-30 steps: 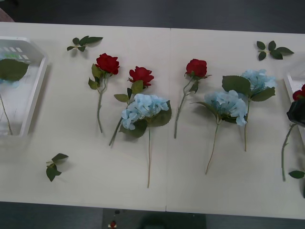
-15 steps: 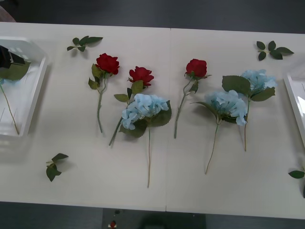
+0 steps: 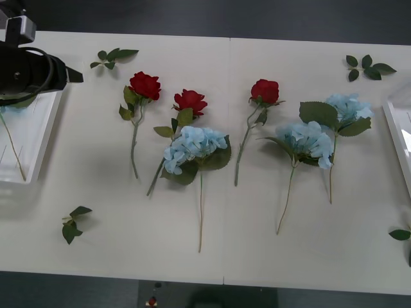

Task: Put the red flowers into the right box and the blue flowers into the left box

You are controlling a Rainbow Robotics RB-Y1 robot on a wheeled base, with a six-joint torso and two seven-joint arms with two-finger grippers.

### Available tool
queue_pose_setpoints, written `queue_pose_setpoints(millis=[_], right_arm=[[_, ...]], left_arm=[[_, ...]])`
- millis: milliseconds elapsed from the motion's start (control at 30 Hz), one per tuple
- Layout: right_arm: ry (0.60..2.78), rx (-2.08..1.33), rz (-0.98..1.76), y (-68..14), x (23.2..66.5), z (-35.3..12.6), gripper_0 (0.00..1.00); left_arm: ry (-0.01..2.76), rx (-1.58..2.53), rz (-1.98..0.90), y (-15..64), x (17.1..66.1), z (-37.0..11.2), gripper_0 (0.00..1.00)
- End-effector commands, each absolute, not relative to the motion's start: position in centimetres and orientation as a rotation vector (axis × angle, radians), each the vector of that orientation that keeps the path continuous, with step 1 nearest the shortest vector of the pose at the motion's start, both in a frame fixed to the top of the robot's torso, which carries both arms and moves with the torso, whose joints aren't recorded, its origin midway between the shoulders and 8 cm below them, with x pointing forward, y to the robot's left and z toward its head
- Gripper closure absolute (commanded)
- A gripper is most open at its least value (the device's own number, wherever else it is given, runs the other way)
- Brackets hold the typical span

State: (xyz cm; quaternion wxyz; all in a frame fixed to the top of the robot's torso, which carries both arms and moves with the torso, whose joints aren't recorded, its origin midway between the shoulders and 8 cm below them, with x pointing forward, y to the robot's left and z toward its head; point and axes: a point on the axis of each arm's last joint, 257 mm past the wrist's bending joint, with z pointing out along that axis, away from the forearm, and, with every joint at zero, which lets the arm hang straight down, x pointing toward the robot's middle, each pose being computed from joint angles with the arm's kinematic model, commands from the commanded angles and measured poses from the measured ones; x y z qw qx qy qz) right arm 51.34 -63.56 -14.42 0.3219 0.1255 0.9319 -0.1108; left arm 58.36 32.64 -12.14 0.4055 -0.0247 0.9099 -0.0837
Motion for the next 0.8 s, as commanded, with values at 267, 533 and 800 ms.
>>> queue_pose_setpoints(millis=[267, 533, 800], right_arm=[[2.408, 0.323, -0.363, -66.3, 51.6, -16.2, 1.00], [2.405, 0.328, -0.362, -66.3, 51.6, -16.3, 0.30], [2.400, 0.267, -0.342, -64.7, 52.6, -15.2, 0.05]], left_arm=[[2.183, 0.069, -0.196, 24.3, 61.5, -11.1, 0.00], [2.157, 0.126, -0.155, 21.1, 63.4, -13.3, 0.00], [2.181, 0.136, -0.132, 20.0, 65.1, -14.9, 0.00]])
